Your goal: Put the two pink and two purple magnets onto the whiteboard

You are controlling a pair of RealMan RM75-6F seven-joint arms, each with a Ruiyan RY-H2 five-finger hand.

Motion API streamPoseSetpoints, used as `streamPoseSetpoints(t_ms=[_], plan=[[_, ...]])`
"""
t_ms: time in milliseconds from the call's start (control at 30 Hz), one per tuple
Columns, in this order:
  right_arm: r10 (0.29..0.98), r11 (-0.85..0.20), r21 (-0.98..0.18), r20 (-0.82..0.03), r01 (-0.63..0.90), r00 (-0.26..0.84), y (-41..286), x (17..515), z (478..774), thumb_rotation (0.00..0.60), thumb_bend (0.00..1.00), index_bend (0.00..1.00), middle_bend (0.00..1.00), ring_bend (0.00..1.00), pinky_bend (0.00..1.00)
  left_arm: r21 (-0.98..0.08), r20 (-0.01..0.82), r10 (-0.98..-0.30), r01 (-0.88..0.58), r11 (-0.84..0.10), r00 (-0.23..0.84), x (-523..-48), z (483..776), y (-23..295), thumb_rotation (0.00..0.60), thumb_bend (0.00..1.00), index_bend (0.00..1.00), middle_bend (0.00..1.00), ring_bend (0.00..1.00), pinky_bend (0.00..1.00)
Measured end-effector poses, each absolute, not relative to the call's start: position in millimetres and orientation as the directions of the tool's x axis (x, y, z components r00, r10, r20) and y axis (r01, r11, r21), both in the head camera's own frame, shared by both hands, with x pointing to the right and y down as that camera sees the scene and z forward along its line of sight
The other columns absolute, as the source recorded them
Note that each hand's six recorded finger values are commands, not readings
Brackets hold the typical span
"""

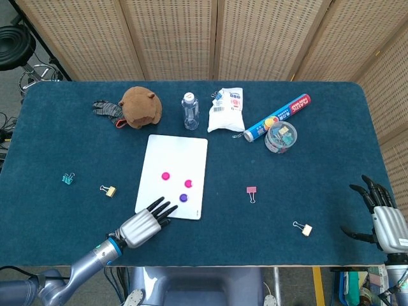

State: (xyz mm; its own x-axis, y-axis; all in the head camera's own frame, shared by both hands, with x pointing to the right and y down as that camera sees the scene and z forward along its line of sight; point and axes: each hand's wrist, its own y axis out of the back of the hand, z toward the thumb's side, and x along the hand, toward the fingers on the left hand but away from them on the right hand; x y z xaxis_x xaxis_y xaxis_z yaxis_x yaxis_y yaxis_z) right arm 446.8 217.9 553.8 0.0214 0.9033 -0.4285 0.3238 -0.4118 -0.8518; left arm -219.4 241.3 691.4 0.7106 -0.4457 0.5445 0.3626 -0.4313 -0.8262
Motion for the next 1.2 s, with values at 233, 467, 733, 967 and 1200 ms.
streamPoseSetpoints(t_ms=[233,467,733,967,1200], plan=[[0.902,-0.413,-0.849,-0.431,0.328,0.021,218,447,554,0.600,0.13,0.15,0.00,0.00,0.00,-0.825,0.546,-0.448,0.362,-0.434,0.708,-220,692,242,0.600,0.33,0.73,0.00,0.00,0.00],[0.902,-0.413,-0.849,-0.430,0.331,0.021,218,447,554,0.600,0.13,0.15,0.00,0.00,0.00,-0.830,0.538,-0.454,0.353,-0.432,0.710,-221,691,242,0.600,0.34,0.78,0.00,0.00,0.00],[0.902,-0.415,-0.847,-0.432,0.331,0.025,218,446,554,0.600,0.13,0.16,0.00,0.00,0.00,-0.840,0.523,-0.459,0.345,-0.418,0.718,-223,689,245,0.600,0.34,0.81,0.00,0.00,0.00],[0.901,-0.415,-0.847,-0.432,0.333,0.024,218,446,554,0.600,0.13,0.16,0.00,0.00,0.00,-0.847,0.513,-0.467,0.334,-0.415,0.721,-222,688,244,0.600,0.34,0.81,0.00,0.00,0.00],[0.902,-0.414,-0.847,-0.431,0.334,0.024,218,446,553,0.600,0.13,0.16,0.00,0.00,0.00,-0.856,0.497,-0.484,0.315,-0.410,0.721,-221,682,237,0.600,0.34,0.81,0.00,0.00,0.00]])
